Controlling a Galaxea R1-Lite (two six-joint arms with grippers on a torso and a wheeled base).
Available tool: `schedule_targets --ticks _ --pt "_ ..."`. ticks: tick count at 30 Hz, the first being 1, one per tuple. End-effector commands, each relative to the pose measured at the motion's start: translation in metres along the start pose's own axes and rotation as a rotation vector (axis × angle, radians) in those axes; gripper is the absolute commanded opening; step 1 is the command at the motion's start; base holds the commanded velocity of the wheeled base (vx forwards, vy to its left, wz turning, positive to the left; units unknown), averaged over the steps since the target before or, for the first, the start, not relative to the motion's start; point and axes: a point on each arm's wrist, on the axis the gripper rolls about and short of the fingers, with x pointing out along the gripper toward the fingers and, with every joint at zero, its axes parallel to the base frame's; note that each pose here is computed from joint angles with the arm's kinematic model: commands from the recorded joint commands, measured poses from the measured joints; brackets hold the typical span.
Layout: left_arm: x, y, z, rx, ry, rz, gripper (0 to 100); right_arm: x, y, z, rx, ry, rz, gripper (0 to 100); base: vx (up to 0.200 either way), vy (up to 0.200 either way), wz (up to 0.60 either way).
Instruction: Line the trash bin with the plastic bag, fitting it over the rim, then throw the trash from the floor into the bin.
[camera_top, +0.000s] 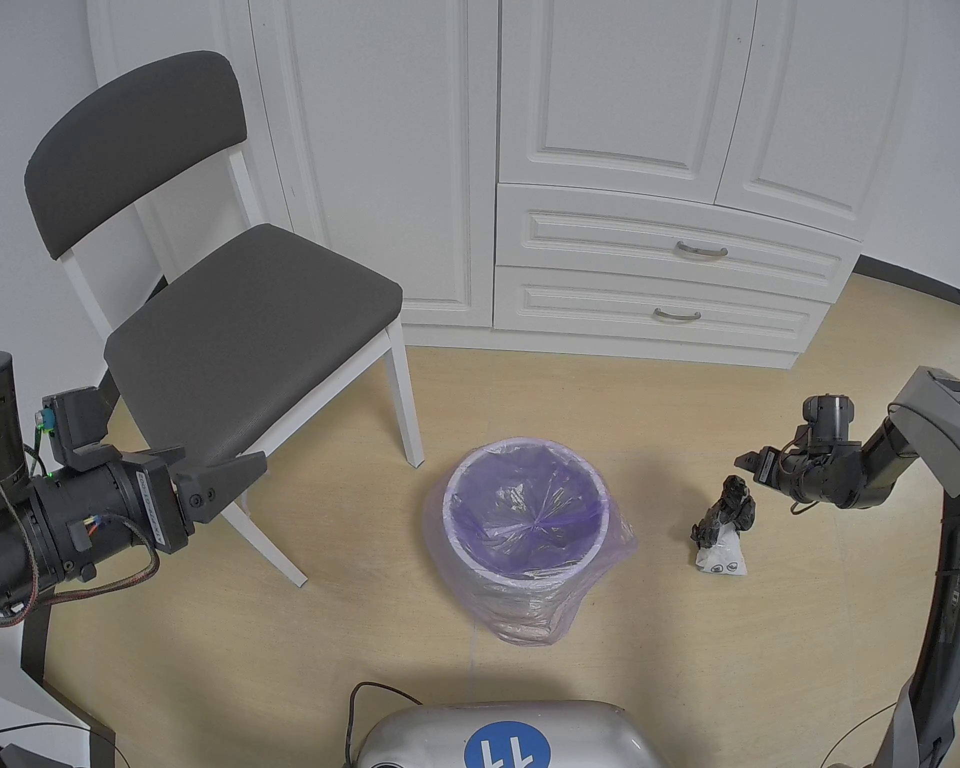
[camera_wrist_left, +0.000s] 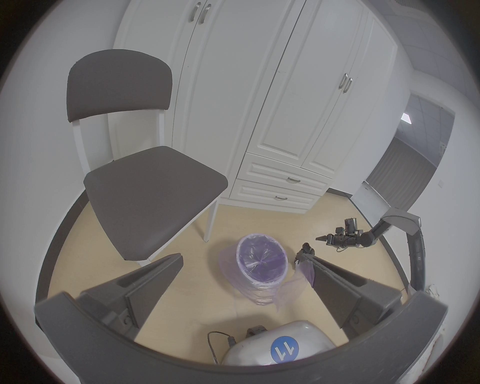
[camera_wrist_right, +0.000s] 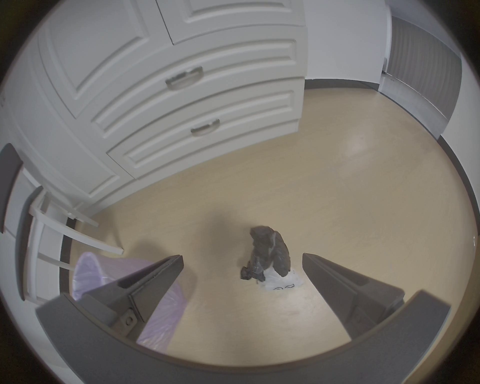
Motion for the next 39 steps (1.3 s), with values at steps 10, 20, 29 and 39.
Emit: schedule_targets --ticks 10,20,29,39 --pt "0.003 0.004 -0.003 0.007 -0.023 0.014 100 0.082 -0.025 -0.044 0.010 0.071 -0.033 100 0.000 0.000 0.00" --pt "0.004 0.004 -0.004 0.018 -0.023 0.015 100 0.122 -0.029 -0.037 0.032 0.038 -0.034 100 0.000 0.000 0.00" --pt "0.004 0.004 -0.004 0.021 -0.053 0.009 100 0.143 -0.032 -0.048 0.029 0.016 -0.120 100 0.000 0.000 0.00" --pt "0.004 0.004 -0.004 0.021 -0.059 0.007 100 0.140 -0.030 -0.050 0.029 0.082 -0.136 100 0.000 0.000 0.00"
